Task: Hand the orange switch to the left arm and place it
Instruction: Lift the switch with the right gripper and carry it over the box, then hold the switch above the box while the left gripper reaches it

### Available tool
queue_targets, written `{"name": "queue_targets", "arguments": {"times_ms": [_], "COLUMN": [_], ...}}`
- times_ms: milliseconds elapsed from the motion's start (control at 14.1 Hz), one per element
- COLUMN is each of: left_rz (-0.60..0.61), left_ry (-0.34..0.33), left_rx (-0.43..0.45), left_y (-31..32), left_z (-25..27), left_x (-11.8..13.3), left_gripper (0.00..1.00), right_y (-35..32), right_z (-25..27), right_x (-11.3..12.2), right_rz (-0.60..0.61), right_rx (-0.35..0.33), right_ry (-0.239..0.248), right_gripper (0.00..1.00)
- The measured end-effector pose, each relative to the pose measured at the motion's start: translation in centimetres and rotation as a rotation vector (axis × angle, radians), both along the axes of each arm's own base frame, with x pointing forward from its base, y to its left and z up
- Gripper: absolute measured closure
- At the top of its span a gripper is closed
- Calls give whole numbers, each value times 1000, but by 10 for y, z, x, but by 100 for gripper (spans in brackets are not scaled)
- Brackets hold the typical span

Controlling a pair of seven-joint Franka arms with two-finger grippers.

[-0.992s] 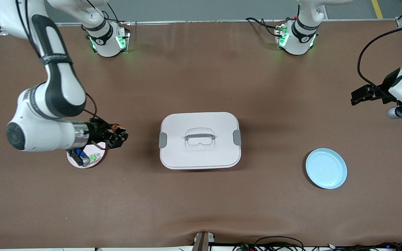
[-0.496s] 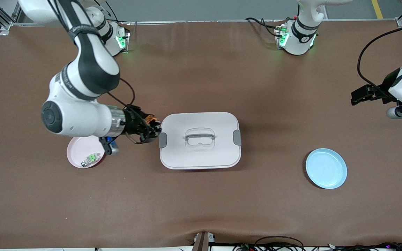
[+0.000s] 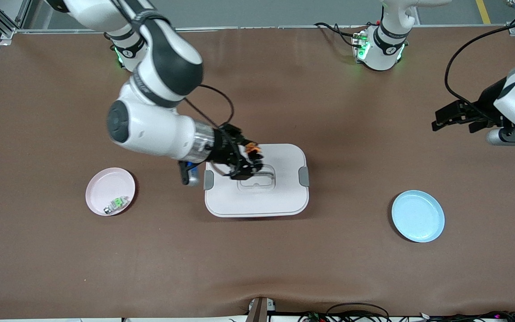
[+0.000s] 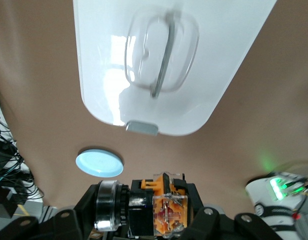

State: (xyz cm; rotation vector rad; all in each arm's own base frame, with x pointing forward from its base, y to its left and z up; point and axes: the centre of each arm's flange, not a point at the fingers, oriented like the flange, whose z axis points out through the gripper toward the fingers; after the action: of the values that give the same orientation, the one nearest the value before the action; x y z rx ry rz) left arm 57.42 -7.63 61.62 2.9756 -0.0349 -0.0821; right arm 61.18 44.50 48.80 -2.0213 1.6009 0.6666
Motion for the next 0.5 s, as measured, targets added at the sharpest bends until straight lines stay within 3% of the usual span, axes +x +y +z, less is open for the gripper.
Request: {"name": "queue_targets", "arguments": {"times_ms": [212,496], "left_rz": [-8,15], "left_ry": [12,57], "left_rx": [-111,-272], "left_y": [-16,-24], "left_z": [3,-7], "left_x": [-2,5], "left_gripper": [0,0], "right_y": [58,88], "right_z": [-10,-4], "right_x": [-14,-23], "right_rz": [-87,-163], "right_rx": [37,81], "right_ry": [5,17], "right_gripper": [28,28]}}
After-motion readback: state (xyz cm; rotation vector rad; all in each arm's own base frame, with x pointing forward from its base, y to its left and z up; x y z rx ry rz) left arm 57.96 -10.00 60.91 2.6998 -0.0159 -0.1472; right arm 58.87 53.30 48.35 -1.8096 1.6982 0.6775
